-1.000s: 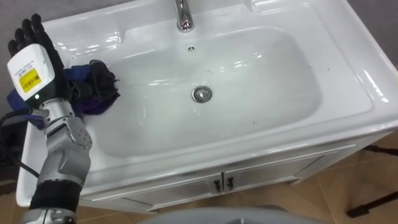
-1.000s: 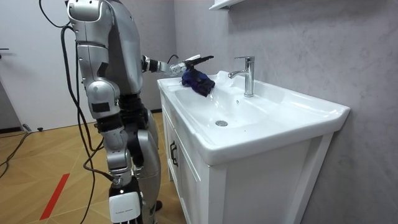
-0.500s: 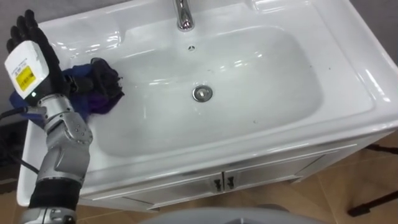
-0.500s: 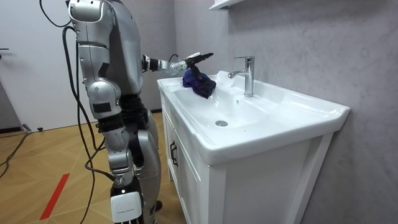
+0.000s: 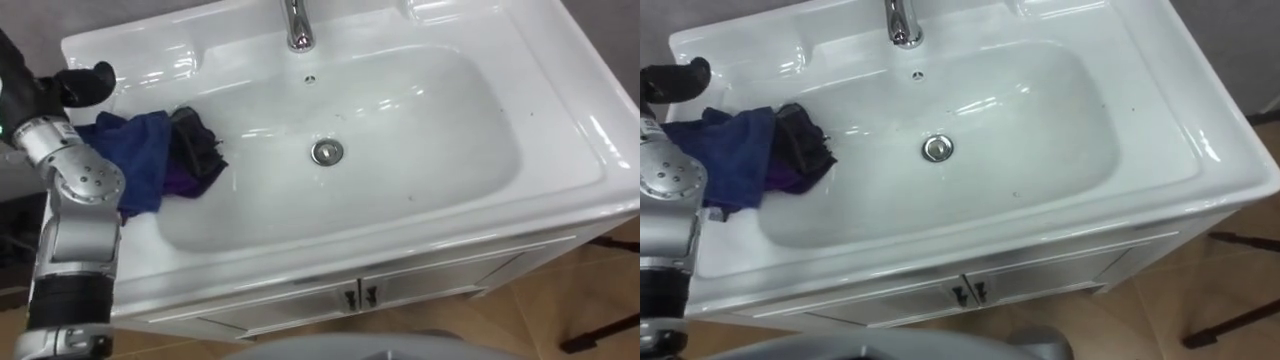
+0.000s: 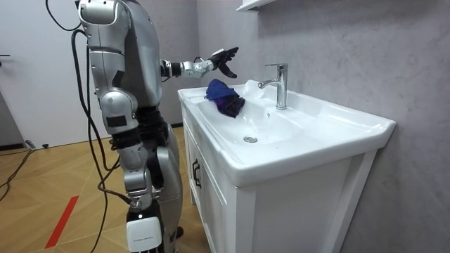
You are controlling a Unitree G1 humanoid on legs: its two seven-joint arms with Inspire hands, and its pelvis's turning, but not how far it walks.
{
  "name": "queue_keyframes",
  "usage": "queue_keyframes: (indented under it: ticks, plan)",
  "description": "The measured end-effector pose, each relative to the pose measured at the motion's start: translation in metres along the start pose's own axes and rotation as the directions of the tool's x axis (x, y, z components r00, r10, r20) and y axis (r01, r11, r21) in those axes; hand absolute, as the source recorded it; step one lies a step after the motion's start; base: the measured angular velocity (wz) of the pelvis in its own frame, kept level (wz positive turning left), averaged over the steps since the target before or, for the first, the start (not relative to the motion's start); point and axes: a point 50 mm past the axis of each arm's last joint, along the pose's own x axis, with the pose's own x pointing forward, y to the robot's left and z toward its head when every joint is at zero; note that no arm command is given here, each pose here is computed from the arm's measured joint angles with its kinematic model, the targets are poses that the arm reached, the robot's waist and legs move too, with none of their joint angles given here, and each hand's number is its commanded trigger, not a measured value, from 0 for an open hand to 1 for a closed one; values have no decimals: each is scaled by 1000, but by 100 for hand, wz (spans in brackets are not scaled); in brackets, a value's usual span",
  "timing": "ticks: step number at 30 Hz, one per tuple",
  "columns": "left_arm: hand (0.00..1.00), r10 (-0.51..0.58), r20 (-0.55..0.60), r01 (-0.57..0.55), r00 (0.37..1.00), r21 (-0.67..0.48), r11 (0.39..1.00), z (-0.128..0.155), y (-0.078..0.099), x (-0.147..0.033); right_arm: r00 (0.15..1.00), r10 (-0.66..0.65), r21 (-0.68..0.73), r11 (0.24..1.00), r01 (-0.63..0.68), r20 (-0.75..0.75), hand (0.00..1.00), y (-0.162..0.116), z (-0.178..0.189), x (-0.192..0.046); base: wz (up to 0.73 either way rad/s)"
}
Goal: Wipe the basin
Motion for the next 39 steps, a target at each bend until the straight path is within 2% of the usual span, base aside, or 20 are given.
queue_keyframes:
  ticks: [5,8,16,21,24,27,29,32,36,39]
  plan:
    - [0,86,64,-88,994,28,996,9,21,22,1000,-8,35,999,8,10,0,-4,2,0,0]
    - [0,136,77,-138,988,24,990,13,29,28,1000,-10,34,999,10,-7,0,-5,-5,0,0]
    - [0,190,46,-191,981,15,981,8,42,34,999,-10,58,998,13,-47,0,-8,-19,0,2]
    - [0,217,-32,-214,976,90,973,-17,53,34,998,-29,31,999,31,-63,0,-11,-26,0,9]
    - [0,243,-111,-219,964,188,957,-45,68,34,998,-39,36,998,41,-59,0,-14,-29,-1,9]
    - [0,270,-203,-202,941,301,932,-81,88,20,998,-46,50,998,49,-52,0,-17,-29,-1,12]
    - [0,271,-262,-158,926,384,910,-106,101,2,998,-49,45,998,51,-41,0,-18,-31,-1,10]
    - [0,304,-334,-128,892,459,879,-131,120,-15,997,-55,11,998,56,-48,0,-19,-35,-2,24]
    - [0,337,-387,-108,858,505,856,-148,134,-29,997,-61,3,998,61,-44,0,-21,-38,-2,18]
    - [0,361,-473,-44,804,559,828,-172,141,-52,998,-56,-21,998,56,-28,0,-22,-33,-2,4]
